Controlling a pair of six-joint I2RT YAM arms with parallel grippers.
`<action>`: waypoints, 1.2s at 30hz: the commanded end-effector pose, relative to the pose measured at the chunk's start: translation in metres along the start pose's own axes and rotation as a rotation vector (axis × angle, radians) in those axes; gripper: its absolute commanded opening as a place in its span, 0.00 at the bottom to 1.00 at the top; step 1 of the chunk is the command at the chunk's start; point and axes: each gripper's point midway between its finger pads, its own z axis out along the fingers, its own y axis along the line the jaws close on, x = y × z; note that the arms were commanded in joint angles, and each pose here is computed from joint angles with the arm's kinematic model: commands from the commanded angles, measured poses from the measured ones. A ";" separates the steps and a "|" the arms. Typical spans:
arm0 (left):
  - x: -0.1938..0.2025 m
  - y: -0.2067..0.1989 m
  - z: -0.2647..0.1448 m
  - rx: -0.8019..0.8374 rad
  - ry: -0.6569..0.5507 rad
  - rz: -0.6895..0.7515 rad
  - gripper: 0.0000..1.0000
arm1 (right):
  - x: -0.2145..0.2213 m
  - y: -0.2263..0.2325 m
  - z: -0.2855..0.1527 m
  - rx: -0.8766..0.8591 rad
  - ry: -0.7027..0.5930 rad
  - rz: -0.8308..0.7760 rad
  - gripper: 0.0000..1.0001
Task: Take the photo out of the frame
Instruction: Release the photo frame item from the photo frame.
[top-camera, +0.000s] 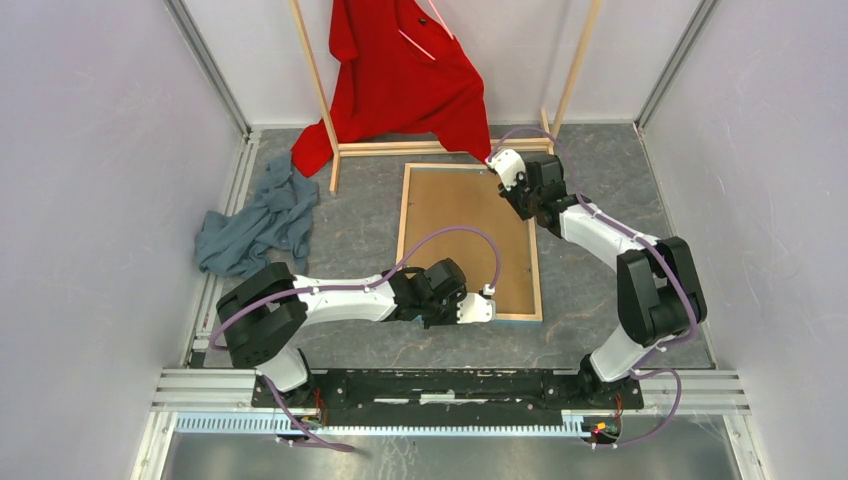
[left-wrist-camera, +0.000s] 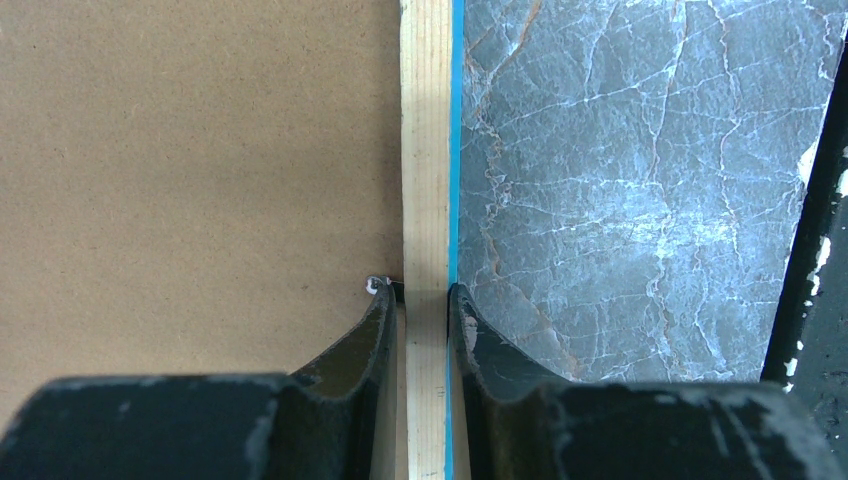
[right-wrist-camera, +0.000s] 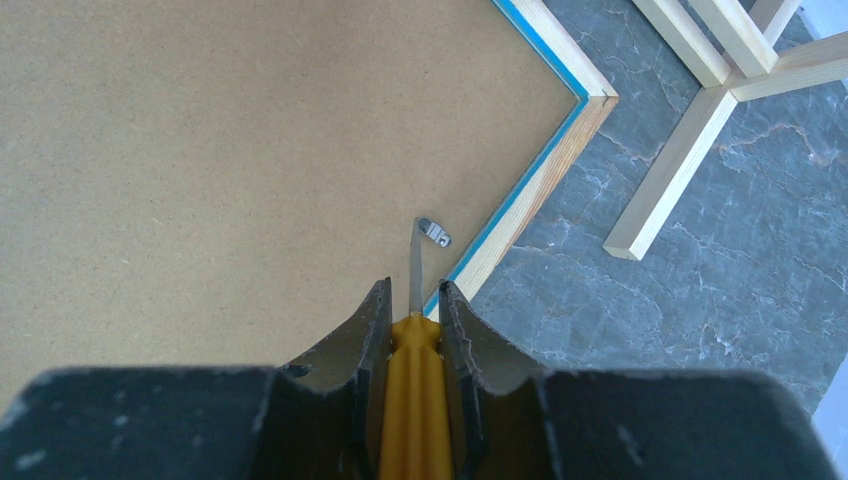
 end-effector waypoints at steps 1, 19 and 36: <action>-0.004 -0.006 0.007 0.035 -0.031 -0.032 0.02 | 0.008 0.006 0.010 0.000 0.014 0.022 0.00; -0.005 -0.005 0.007 0.035 -0.034 -0.036 0.02 | -0.019 0.022 -0.014 -0.136 -0.070 -0.019 0.00; -0.004 -0.005 0.008 0.052 -0.041 -0.057 0.02 | 0.038 0.030 -0.091 -0.116 0.034 -0.183 0.00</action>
